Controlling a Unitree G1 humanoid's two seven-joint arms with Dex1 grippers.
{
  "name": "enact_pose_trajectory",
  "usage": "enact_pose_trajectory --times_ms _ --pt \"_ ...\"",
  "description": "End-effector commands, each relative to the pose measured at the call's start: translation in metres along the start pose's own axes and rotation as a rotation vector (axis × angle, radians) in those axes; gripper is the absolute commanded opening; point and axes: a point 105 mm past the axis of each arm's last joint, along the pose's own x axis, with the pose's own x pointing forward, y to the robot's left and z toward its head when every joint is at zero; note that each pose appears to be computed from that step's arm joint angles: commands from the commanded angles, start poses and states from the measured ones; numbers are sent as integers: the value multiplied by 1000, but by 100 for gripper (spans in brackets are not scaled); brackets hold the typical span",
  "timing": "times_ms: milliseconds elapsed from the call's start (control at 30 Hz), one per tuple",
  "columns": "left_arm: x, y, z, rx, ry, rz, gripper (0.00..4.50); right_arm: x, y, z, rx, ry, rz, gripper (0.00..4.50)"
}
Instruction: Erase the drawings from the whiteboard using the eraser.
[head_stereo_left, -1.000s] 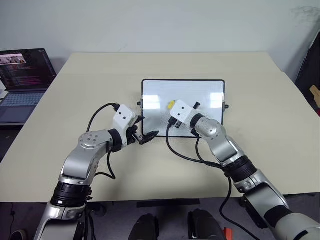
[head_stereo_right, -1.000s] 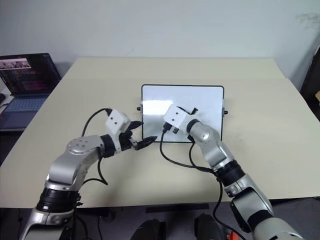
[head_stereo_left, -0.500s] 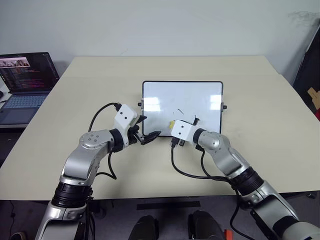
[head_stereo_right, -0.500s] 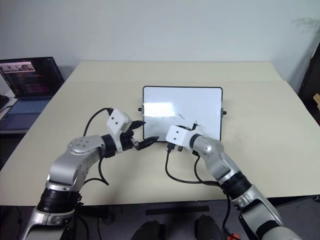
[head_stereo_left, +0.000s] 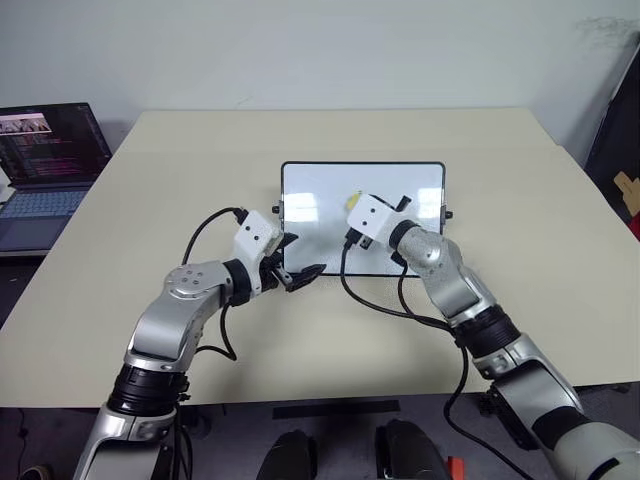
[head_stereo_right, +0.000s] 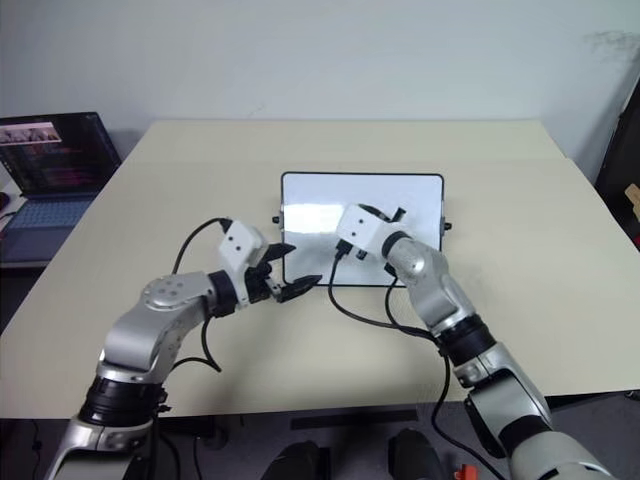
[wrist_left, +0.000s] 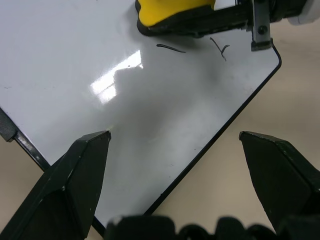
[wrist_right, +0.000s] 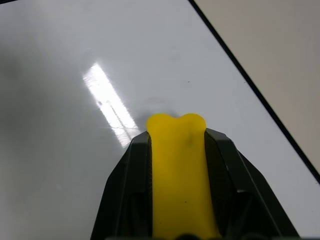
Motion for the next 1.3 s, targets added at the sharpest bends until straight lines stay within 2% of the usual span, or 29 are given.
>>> enact_pose_trajectory --times_ms 33,267,467,667,833,1000,1300 --pt "-2 -2 9 22 -38 -1 450 -10 10 -28 -3 93 45 110" --pt "-1 -2 9 24 -39 -7 450 -33 18 -57 -7 181 90 110" --pt "0 -2 10 26 -40 -11 450 -38 16 -64 -2 208 94 110" --pt "0 -3 10 24 -44 -10 450 -27 9 -33 78 96 46 110" --pt "1 -6 12 23 -60 -12 450 -35 -12 -7 378 -3 -18 110" --pt "5 -12 18 30 -101 -41 450 -66 -23 -6 628 -31 -14 110" --pt "13 -14 24 52 -136 -92 450 -140 -5 -33 611 85 -42 110"
